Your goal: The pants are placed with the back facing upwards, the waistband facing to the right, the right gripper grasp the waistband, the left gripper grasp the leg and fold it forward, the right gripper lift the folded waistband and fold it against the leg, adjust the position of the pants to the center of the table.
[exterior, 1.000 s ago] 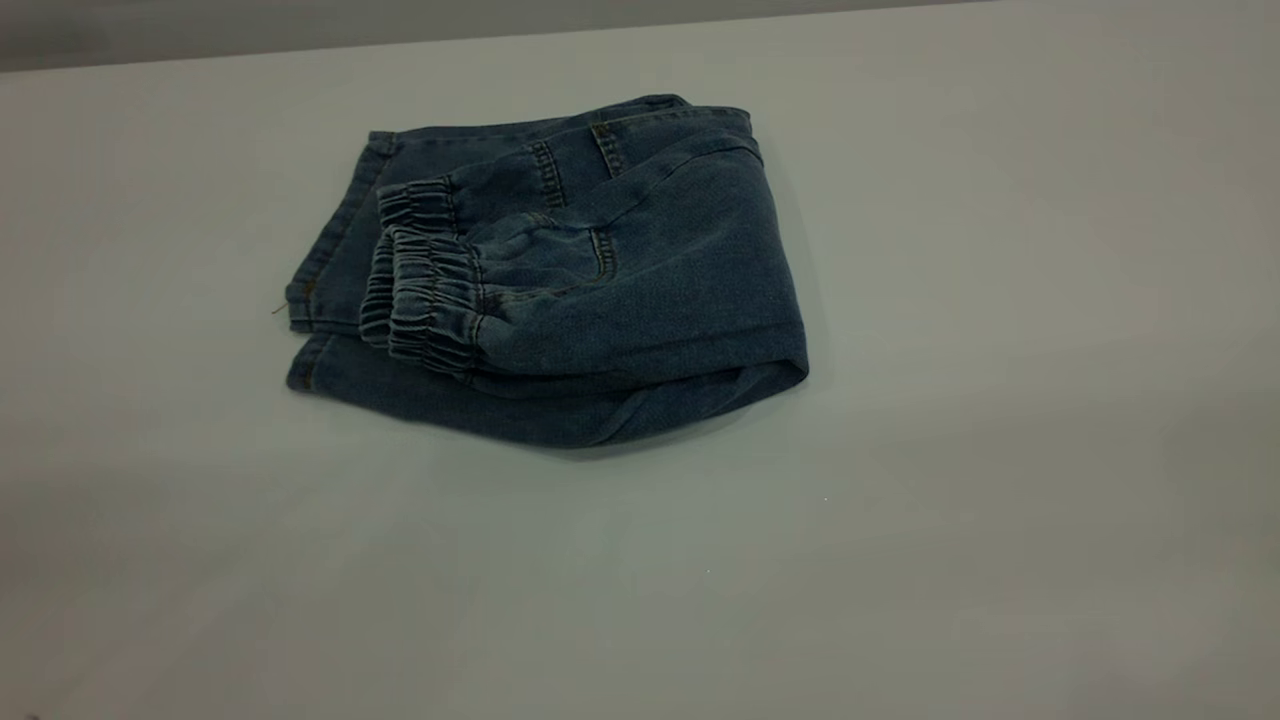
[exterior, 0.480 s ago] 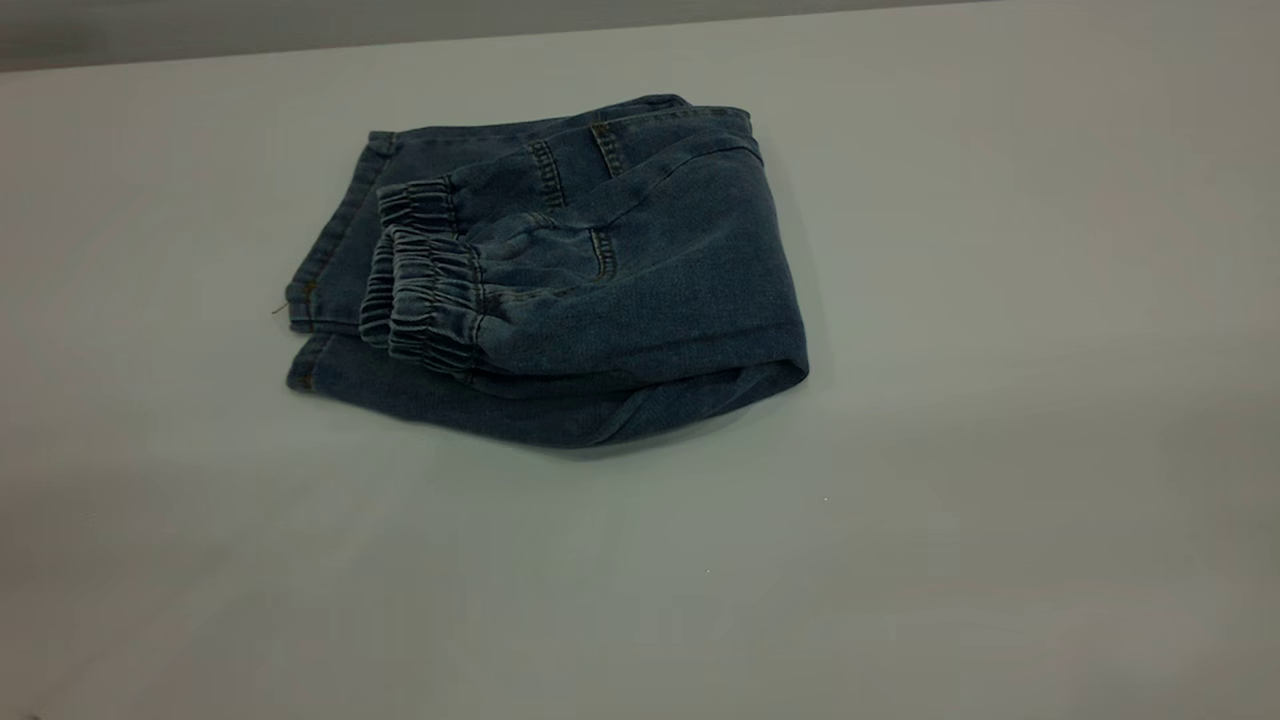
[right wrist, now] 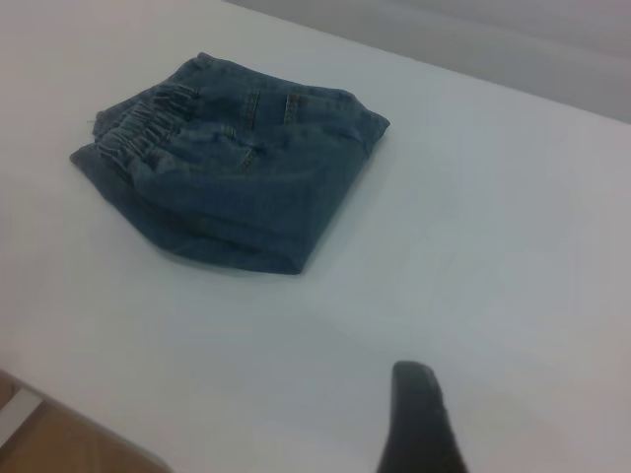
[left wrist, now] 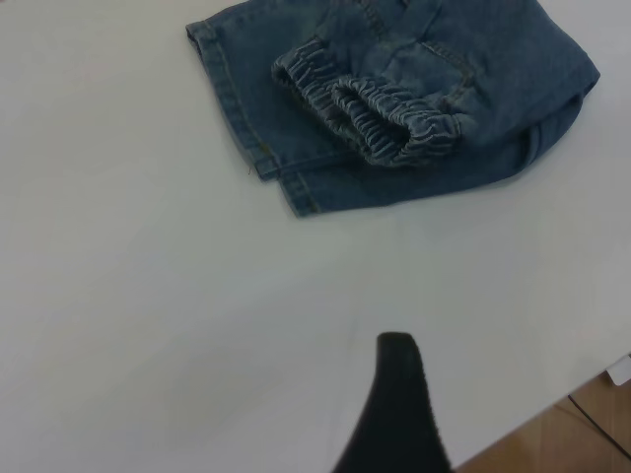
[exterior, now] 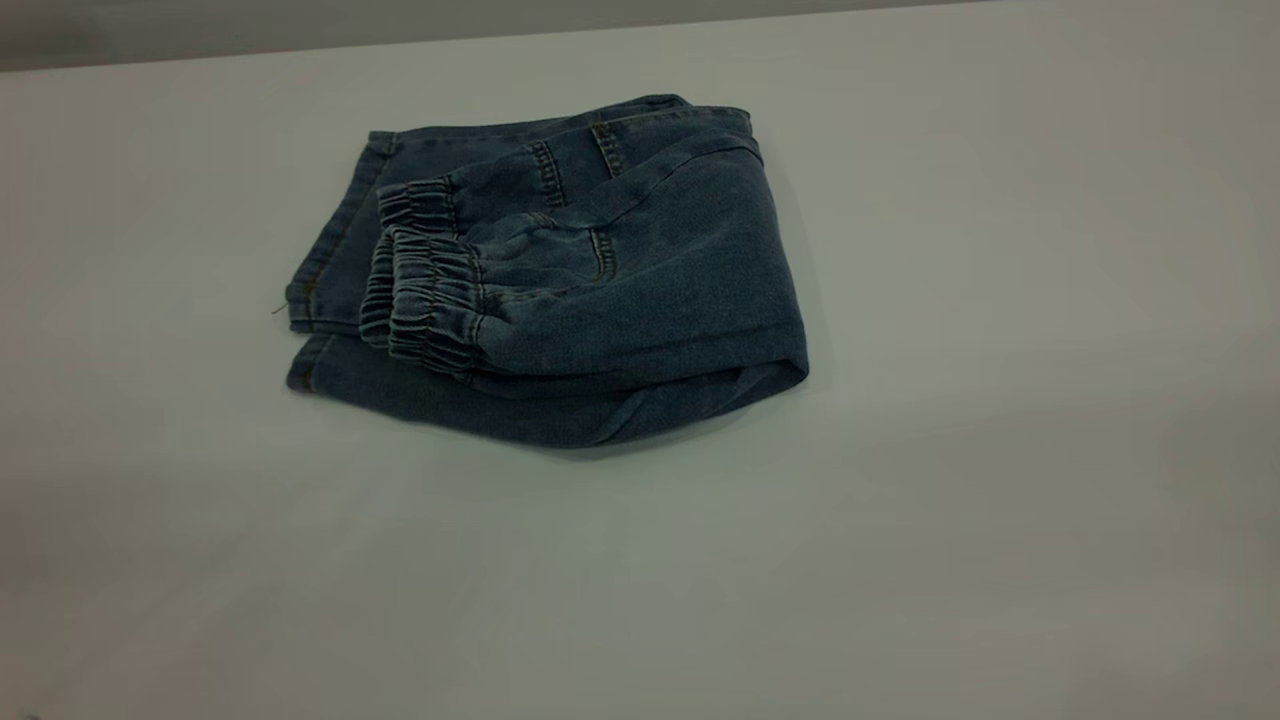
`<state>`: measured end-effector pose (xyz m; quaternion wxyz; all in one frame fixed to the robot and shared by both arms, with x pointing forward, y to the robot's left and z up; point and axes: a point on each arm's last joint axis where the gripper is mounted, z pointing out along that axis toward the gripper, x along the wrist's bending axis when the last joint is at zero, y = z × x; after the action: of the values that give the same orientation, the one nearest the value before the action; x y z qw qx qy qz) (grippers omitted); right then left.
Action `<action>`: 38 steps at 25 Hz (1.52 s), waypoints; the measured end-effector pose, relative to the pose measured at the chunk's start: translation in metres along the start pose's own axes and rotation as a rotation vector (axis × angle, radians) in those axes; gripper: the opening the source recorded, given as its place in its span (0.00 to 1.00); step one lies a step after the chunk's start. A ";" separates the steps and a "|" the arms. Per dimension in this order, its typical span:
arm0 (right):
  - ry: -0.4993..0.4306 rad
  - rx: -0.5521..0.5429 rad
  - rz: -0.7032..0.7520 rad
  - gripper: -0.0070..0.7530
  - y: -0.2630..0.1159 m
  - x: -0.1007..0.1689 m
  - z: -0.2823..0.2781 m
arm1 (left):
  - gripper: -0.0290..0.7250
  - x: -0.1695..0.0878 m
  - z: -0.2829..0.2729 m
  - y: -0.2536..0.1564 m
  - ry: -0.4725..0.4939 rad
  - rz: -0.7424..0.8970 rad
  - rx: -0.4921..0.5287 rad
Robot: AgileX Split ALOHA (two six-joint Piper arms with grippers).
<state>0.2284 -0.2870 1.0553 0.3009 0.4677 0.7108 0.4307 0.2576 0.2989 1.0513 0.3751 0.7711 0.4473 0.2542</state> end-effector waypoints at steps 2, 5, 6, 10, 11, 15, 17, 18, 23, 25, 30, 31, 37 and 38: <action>0.000 0.000 0.000 0.54 0.000 0.000 0.000 | 0.74 0.000 0.000 0.000 0.007 -0.004 -0.001; -0.001 0.000 0.001 0.54 0.000 0.000 0.000 | 0.74 0.001 -0.001 0.000 0.058 -0.043 0.003; -0.001 0.000 0.001 0.54 0.000 0.000 0.000 | 0.74 0.002 -0.001 -0.001 0.089 -0.066 0.005; -0.030 0.001 0.015 0.54 0.000 0.000 0.001 | 0.74 0.005 -0.002 -0.002 0.233 -0.170 0.015; -0.043 0.001 0.022 0.54 0.000 0.000 0.001 | 0.74 0.005 -0.003 -0.003 0.273 -0.199 0.015; -0.096 0.003 0.050 0.54 0.001 0.001 0.002 | 0.74 0.005 -0.010 -0.007 0.410 -0.290 -0.012; -0.110 0.003 0.057 0.54 0.001 0.001 0.002 | 0.74 0.003 -0.013 -0.009 0.451 -0.312 -0.038; -0.115 0.003 0.059 0.54 0.001 0.001 0.002 | 0.74 0.002 -0.015 -0.010 0.464 -0.316 -0.053; -0.132 0.003 0.069 0.54 0.001 0.001 0.002 | 0.74 -0.003 -0.022 -0.015 0.476 -0.308 -0.113; -0.137 0.003 0.074 0.54 0.001 0.001 0.002 | 0.74 -0.003 -0.022 -0.015 0.471 -0.305 -0.114; -0.140 0.003 0.073 0.54 0.001 0.001 0.003 | 0.74 -0.002 -0.022 -0.015 0.440 -0.284 -0.115; -0.140 0.003 0.073 0.54 0.001 0.001 0.003 | 0.74 -0.002 -0.022 -0.015 0.440 -0.283 -0.114; -0.140 0.003 0.073 0.54 0.001 0.001 0.003 | 0.74 -0.002 -0.022 -0.015 0.440 -0.282 -0.118; -0.140 0.003 0.073 0.54 0.001 0.001 0.003 | 0.74 -0.002 -0.022 -0.015 0.440 -0.282 -0.118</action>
<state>0.2306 -0.2848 1.0553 0.3330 0.5228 0.6711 0.4068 0.2331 0.3094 1.0522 0.3448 0.6041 0.6056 0.3866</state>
